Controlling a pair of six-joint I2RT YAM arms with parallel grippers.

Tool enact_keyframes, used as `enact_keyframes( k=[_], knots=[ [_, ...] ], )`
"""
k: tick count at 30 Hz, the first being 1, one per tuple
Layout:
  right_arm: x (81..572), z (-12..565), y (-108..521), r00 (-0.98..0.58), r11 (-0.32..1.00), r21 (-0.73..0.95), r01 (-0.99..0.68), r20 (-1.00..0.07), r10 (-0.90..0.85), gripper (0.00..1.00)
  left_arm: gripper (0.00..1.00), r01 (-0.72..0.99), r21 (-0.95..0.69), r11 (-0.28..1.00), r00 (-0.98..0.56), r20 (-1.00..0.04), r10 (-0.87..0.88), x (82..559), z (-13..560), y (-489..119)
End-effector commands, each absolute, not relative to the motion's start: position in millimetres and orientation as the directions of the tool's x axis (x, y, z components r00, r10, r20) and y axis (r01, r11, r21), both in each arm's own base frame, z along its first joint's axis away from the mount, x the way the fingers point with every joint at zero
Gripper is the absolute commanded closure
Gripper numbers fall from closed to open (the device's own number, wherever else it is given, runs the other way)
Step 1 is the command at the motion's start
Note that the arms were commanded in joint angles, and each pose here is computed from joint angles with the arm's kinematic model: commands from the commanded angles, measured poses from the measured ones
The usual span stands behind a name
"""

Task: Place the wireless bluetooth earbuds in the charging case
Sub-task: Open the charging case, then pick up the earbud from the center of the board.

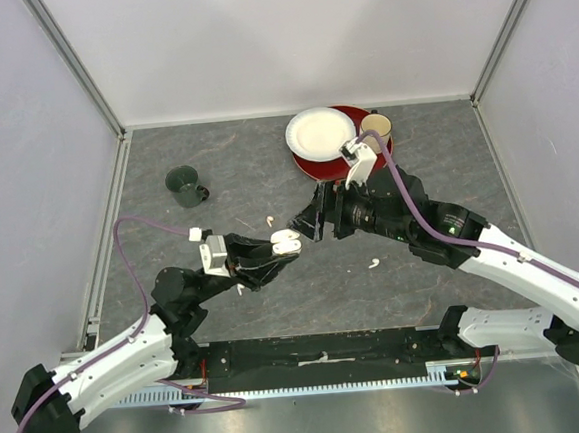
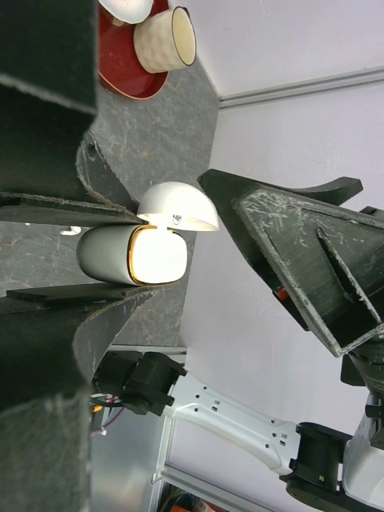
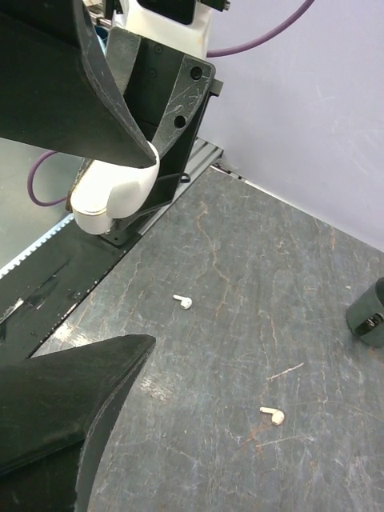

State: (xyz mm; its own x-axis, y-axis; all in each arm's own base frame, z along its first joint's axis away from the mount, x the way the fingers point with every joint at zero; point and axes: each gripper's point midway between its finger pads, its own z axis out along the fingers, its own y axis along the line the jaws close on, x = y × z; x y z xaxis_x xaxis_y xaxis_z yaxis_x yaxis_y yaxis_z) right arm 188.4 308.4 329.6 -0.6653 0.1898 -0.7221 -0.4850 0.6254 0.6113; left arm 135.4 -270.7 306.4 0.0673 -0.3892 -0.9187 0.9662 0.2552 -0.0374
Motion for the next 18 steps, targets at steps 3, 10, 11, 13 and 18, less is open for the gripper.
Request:
enact_keyframes(
  k=[3,10,11,13,18],
  knots=[
    [196,372,293,-0.580,0.607,0.622,-0.495,-0.756,0.302,0.07,0.98,0.956,-0.054,0.288,0.076,-0.902,-0.424,135,312,-261],
    [231,314,230,-0.551,0.835,0.524,-0.167,-0.752,0.361,0.09,0.98,0.946,-0.038,0.322,0.101,-0.908,-0.406,134,311,-253],
    [234,297,215,-0.566,0.867,0.488,-0.104,-0.745,0.352,0.10,0.98,0.944,-0.035,0.328,0.107,-0.908,-0.405,134,312,-251],
    [237,264,194,-0.592,0.893,0.450,0.004,-0.719,0.364,0.10,0.98,0.943,-0.034,0.332,0.110,-0.907,-0.406,132,313,-248],
    [232,208,164,-0.634,0.882,0.427,0.199,-0.630,0.449,0.10,0.98,0.938,-0.034,0.346,0.110,-0.915,-0.389,130,310,-242]
  ],
)
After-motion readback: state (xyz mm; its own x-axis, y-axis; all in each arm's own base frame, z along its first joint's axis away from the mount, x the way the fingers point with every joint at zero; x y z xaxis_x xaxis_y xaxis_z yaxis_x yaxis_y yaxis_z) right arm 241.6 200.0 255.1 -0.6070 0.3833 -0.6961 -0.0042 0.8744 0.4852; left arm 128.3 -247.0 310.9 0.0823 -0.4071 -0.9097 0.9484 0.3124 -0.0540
